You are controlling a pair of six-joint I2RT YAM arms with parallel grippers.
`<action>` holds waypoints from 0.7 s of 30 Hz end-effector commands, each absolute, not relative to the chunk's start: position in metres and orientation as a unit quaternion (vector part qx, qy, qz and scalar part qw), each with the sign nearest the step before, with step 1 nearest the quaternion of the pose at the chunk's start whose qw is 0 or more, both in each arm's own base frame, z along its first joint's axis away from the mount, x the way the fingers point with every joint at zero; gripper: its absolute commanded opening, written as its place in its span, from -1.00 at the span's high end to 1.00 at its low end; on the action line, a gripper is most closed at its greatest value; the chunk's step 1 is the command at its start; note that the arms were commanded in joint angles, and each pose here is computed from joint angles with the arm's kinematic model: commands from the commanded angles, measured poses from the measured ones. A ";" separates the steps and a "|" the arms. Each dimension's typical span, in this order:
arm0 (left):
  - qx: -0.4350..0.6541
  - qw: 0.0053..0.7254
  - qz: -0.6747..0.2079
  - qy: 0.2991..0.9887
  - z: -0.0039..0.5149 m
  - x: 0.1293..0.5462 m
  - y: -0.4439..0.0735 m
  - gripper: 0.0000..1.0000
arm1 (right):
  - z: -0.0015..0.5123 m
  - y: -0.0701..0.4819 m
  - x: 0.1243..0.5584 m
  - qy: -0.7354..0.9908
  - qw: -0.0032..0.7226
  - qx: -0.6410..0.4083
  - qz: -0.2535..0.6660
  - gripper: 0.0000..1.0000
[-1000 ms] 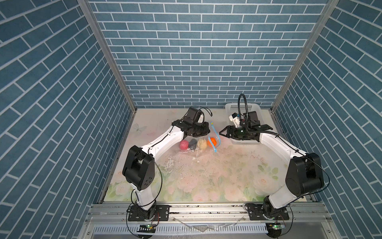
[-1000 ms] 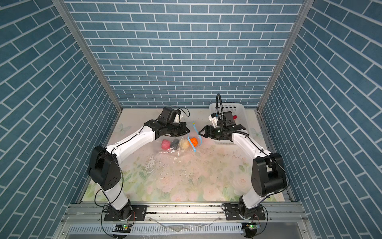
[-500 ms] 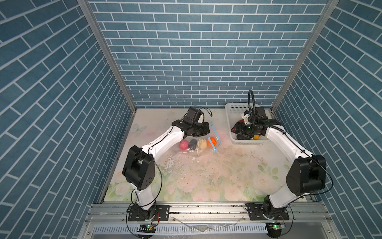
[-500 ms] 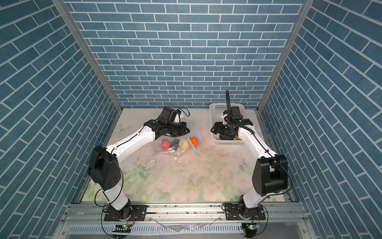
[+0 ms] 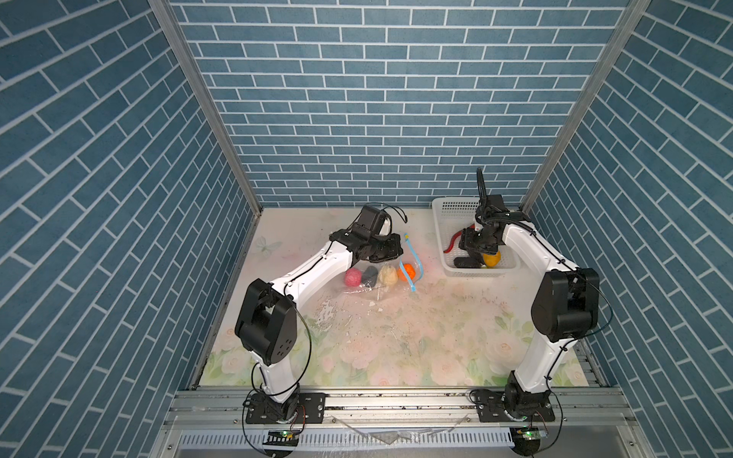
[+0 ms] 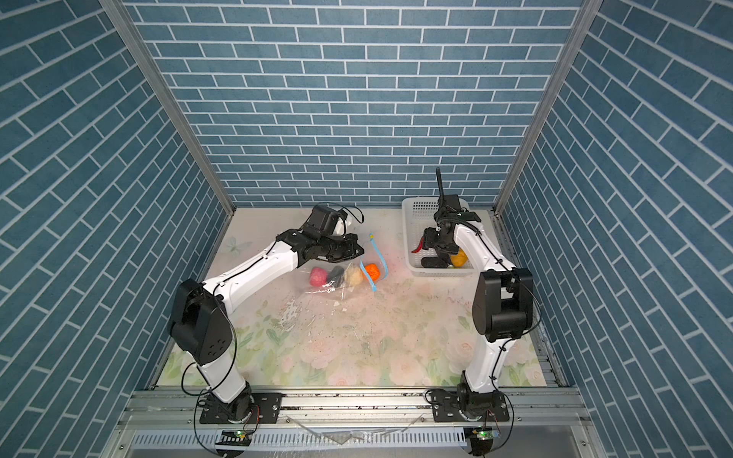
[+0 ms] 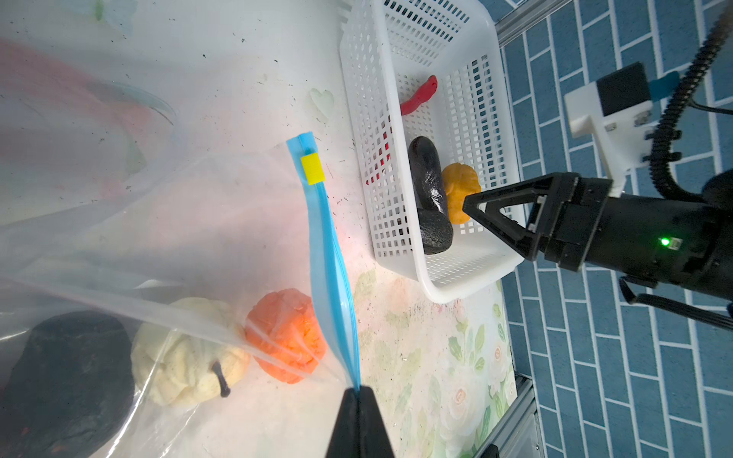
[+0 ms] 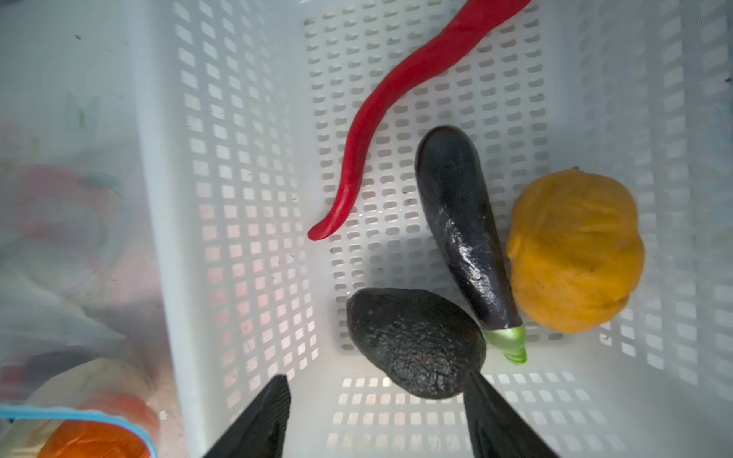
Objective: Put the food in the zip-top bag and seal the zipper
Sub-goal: 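Move the right gripper back over the basket toward the eggplant, then lower the right gripper and grasp the dark purple eggplant by its top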
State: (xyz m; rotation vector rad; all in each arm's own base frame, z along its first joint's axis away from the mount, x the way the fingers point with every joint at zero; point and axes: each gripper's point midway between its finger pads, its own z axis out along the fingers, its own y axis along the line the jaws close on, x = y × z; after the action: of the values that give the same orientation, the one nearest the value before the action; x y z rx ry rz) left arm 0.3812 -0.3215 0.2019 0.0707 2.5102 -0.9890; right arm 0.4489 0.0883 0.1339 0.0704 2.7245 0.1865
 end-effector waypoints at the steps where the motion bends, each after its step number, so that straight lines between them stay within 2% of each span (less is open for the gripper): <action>1: 0.034 0.232 -0.365 0.901 0.221 0.380 -0.319 1.00 | 0.130 0.073 0.455 0.981 0.191 0.013 0.024 -0.41; 8: 0.035 0.229 -0.367 0.901 0.218 0.381 -0.320 1.00 | 0.117 0.055 0.479 0.983 0.179 0.011 -0.023 -0.37; 21: 0.033 0.228 -0.367 0.901 0.217 0.382 -0.320 1.00 | 0.086 0.049 0.518 0.987 0.158 0.010 -0.006 -0.30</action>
State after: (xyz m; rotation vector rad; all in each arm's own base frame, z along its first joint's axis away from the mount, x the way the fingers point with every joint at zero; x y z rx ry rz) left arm 0.3802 -0.3218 0.2023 0.0747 2.5135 -1.0034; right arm 0.5188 0.0511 0.0870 0.0615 2.7931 -0.0187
